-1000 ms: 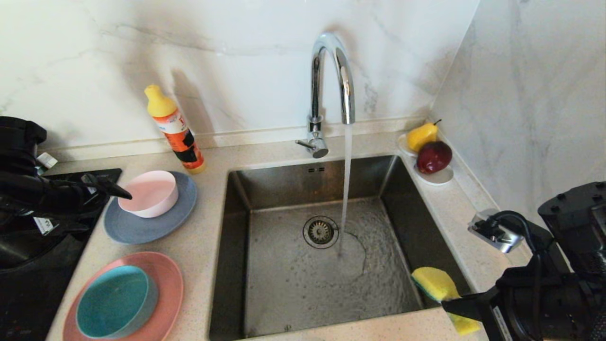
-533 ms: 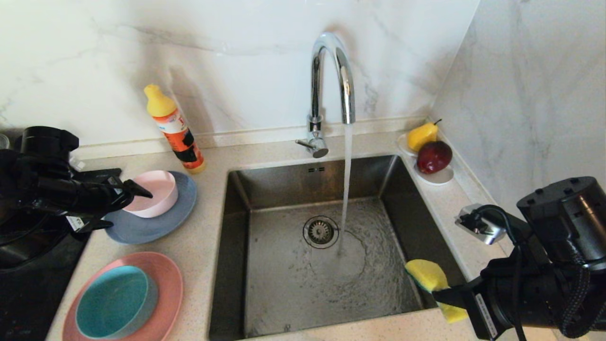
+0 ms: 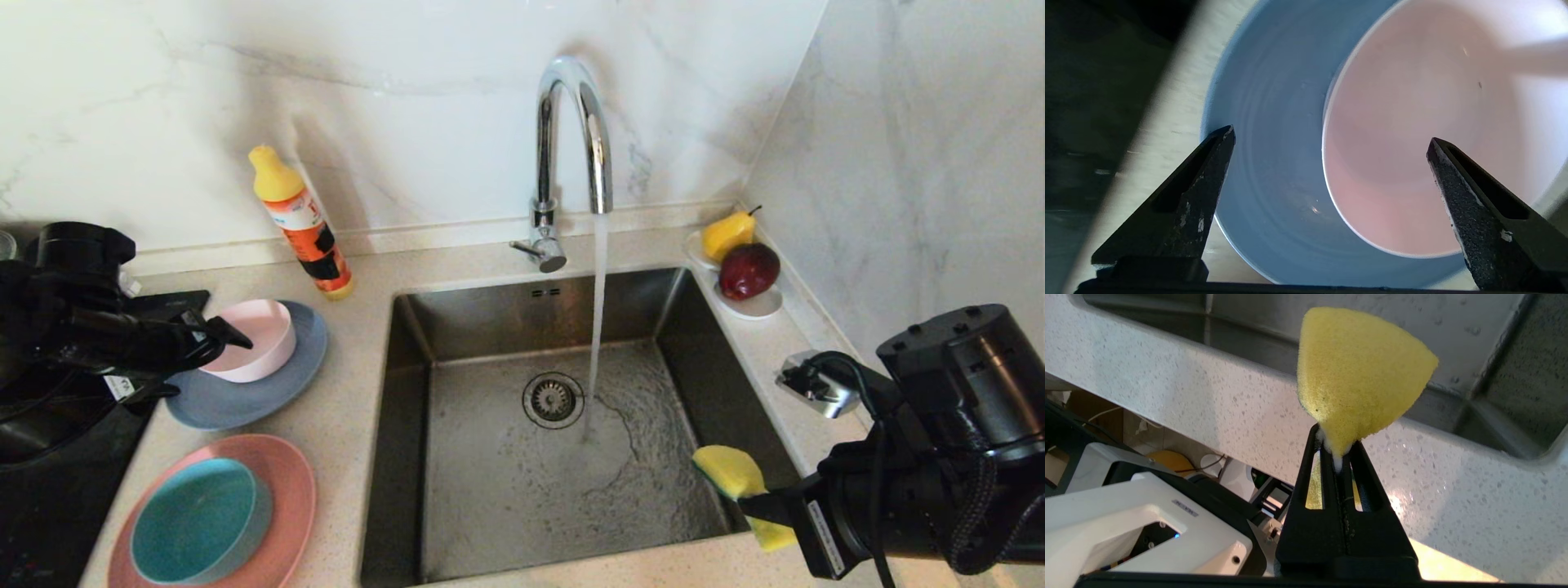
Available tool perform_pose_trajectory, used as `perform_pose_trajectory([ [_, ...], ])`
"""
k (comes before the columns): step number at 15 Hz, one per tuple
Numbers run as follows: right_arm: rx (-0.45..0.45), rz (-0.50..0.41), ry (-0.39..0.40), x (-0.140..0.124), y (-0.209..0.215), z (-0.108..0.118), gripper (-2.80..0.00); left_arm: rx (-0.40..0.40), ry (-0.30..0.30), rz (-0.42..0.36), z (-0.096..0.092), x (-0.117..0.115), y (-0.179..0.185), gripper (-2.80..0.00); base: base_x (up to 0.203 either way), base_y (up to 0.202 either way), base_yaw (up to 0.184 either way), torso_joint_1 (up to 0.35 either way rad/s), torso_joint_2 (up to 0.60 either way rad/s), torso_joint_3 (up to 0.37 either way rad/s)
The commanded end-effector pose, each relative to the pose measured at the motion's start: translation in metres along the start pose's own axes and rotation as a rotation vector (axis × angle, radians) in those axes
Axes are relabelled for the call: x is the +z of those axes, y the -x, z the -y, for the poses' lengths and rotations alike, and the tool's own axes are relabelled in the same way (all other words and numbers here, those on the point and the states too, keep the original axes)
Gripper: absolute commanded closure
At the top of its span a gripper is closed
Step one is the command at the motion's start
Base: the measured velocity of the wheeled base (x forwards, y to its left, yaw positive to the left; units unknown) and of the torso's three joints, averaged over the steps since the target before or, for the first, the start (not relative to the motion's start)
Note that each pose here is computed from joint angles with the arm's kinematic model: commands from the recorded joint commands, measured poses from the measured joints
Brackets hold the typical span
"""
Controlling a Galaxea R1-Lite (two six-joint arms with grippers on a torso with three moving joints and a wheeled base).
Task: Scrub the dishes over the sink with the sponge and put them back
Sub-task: Pick up a bowl and the sponge
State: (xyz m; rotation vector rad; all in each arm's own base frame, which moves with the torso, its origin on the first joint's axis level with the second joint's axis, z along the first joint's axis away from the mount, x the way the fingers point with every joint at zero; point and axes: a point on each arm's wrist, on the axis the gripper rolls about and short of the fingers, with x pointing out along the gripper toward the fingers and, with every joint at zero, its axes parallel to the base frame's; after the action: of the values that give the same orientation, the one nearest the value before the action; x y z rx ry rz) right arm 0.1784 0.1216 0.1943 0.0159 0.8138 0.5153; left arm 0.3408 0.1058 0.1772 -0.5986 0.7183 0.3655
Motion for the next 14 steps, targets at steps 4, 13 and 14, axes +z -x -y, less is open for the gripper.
perform_pose_trajectory([
  [4, 0.002, -0.007, -0.006, -0.001, -0.002, 0.0, 0.0, 0.057, -0.003, 0.007, -0.012, 0.001, 0.0, -2.8, 0.0, 0.0, 0.0, 0.0, 0.0, 0.0],
  [13, 0.007, -0.007, -0.002, 0.0, -0.004, -0.001, 0.0, 0.08, 0.032, 0.025, -0.025, 0.007, 0.0, 0.0, 0.0, 0.0, 0.0, 0.0, 0.0, 0.0],
  [14, 0.006, -0.009, -0.001, 0.0, -0.004, -0.001, 0.0, 0.083, 0.035, 0.023, -0.027, 0.008, -0.001, 0.0, 0.0, 0.0, 0.0, 0.0, 0.0, 0.0],
])
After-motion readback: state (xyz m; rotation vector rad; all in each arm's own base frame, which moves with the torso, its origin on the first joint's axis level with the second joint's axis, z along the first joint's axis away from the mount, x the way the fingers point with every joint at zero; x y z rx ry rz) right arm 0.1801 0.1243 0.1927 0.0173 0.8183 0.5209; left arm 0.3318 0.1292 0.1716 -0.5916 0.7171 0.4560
